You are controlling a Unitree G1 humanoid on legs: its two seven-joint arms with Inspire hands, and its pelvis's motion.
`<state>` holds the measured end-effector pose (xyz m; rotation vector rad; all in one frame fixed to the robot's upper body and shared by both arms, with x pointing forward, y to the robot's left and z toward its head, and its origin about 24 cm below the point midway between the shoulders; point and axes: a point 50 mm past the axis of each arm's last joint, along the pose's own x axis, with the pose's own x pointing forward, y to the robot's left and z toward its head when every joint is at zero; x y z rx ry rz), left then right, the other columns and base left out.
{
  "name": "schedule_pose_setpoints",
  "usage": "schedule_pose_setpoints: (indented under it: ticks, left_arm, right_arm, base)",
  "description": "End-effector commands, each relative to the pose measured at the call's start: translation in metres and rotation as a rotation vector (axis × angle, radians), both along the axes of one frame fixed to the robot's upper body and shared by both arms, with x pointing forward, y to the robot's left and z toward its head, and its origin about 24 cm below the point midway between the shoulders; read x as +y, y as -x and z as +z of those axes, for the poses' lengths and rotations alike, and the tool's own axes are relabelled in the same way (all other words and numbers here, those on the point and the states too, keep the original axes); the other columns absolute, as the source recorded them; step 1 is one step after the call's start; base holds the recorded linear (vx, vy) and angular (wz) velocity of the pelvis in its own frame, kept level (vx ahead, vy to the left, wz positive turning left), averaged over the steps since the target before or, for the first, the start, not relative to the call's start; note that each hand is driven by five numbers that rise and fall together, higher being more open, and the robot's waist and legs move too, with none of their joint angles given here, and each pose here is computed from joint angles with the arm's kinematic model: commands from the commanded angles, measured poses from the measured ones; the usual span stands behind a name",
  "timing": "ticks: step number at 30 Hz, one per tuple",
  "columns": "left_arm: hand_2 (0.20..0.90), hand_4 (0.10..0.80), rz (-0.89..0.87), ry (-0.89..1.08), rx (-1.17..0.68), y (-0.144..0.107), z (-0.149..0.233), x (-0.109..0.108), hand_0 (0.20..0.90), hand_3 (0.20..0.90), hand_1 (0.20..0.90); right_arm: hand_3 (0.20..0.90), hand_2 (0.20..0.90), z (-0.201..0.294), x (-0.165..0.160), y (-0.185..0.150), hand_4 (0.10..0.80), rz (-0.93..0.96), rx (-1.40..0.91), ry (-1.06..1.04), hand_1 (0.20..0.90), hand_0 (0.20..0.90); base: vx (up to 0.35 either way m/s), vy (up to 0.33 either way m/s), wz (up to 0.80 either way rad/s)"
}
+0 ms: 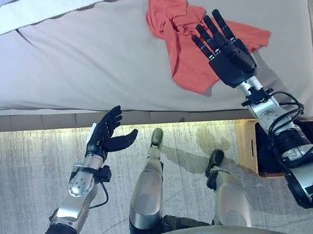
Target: Pick up the clothes from the bed and place them into the basket
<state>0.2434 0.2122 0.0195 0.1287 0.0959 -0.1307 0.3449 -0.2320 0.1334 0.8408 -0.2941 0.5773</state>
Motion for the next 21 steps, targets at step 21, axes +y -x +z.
schedule_pose_setpoints:
  ticks: [21]
  left_arm:
    - [0.9,0.8,0.044,0.086,-0.17,-0.006,0.025,-0.02,0.9,0.9,0.9]
  right_arm:
    - [0.9,0.9,0.185,-0.04,-0.031,0.8,-1.528,-0.264,1.845,0.9,0.9]
  base:
    - [-0.019,0.048,-0.03]
